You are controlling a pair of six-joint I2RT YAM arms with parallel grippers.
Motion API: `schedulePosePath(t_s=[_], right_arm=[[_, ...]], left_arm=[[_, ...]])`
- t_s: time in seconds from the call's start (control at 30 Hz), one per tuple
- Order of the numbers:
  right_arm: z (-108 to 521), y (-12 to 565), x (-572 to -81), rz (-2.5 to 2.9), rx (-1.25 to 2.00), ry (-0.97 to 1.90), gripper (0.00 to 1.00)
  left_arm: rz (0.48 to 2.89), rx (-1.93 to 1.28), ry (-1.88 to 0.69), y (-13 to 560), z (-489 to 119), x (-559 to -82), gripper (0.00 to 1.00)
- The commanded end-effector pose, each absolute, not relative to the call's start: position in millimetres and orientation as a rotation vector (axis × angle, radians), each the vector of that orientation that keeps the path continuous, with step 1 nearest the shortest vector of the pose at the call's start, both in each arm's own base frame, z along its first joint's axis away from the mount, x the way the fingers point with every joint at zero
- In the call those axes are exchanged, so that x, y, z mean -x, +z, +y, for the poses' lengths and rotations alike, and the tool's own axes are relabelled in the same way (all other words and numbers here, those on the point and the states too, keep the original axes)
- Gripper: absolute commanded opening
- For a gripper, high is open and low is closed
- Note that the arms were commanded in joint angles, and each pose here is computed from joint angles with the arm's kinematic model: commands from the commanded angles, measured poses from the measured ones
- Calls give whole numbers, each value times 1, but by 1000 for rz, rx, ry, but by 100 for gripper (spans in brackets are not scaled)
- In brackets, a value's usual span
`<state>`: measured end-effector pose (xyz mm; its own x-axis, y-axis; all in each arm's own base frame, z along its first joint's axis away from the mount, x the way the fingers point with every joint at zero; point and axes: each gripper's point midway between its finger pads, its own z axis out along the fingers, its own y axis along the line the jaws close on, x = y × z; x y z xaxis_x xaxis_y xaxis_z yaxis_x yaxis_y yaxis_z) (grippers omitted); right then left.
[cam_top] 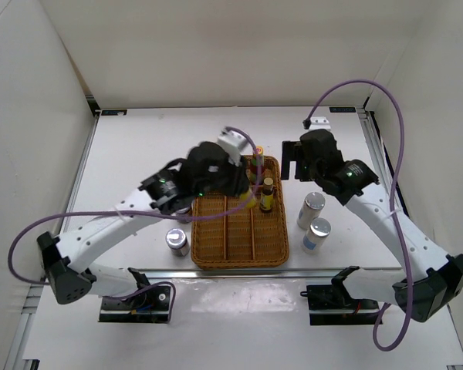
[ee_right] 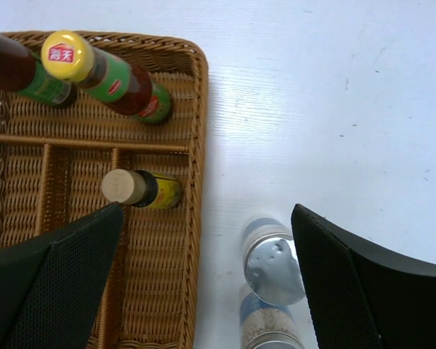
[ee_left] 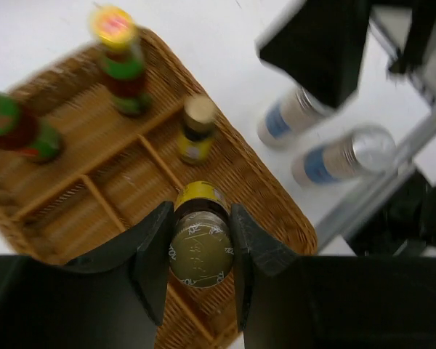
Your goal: Organize the condiment bottles
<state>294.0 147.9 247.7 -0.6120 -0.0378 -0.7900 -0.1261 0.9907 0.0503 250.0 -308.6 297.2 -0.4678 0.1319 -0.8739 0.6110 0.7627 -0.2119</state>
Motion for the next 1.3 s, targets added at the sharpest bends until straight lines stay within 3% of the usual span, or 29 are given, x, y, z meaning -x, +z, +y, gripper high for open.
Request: schedulePosePath(t_s=[0.0,0.3,0.67,0.8,0.83,0.93,1.07,1.27], right_arm=[[131,265,-293,2191,67,115,99],[115,258,-291,2223,25,124,99],[114,221,-289,2365,36,132,99],[113,214,-286,2394,30,122,99],[113,214,-286,2394,30,122,99],[111,205,-282,2430,36,103,99],[107,195,-275,2465,11,80,99],[103,181,-266,2525,-2,53,99]], left_arm=[[1957,-669,-701,295,-344,-224,11],[1980,-771,-691,245,-406,-222,11],[2060,-758,-520,193,-424,-247,16],[2060,-758,-520,193,-424,-247,31],[2061,-765,-530,193,-425,-245,44],[2052,-777,-553,198,-427,-239,65],[2063,-784,-543,198,-425,-238,82],[2022,-757,-560,225,-420,-235,87]])
